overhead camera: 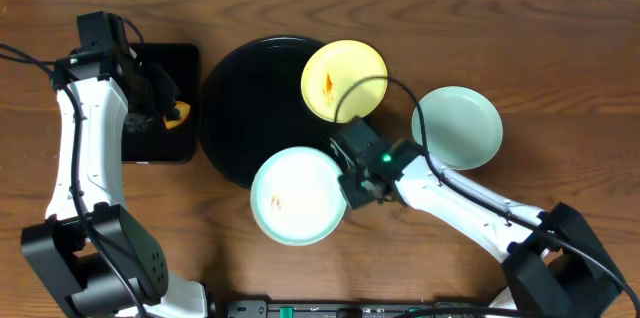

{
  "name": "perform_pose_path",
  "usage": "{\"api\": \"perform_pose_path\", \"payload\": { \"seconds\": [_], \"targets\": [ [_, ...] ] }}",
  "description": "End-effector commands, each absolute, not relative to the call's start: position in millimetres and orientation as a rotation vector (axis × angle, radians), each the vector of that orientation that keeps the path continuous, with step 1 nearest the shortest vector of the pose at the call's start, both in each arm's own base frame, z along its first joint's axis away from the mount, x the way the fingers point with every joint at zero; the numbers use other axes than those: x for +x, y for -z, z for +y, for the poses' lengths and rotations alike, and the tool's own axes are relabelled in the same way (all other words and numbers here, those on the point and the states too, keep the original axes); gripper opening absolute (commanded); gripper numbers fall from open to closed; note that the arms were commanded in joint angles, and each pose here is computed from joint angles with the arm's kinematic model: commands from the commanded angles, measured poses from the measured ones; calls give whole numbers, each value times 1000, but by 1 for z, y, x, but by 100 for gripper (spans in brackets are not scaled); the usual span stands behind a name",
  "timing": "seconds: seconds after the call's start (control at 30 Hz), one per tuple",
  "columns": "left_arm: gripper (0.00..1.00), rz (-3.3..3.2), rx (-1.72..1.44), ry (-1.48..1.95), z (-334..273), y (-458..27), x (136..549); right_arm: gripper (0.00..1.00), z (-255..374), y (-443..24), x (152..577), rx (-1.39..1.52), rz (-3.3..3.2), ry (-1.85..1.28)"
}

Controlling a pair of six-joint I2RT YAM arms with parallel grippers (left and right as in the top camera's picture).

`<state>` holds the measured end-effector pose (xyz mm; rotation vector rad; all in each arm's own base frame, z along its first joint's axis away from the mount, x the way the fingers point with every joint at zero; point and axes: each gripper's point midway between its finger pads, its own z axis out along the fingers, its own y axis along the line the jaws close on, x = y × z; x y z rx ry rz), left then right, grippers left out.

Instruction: Clean dirty plates on tray and stack at the side

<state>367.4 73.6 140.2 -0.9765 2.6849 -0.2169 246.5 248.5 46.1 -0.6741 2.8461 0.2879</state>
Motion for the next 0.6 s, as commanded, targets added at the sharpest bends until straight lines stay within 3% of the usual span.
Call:
{"api": "perform_pose_path", "payload": {
  "seconds": [0.0, 0.23, 0.47, 0.57],
  "targets": [
    [8, 2699, -982, 207, 75, -137, 364, 42, 261, -64, 263, -732, 2759, -297],
    [8, 2700, -983, 207, 75, -137, 363, 45, 272, -70, 260, -705, 2778, -439],
    [8, 2701, -983, 207, 75, -137, 363, 48, 289, -75, 226, -761, 2874, -743],
    [8, 2701, -983, 207, 75, -137, 363, 48, 286, -65, 215, -764, 2944, -736]
  ]
}}
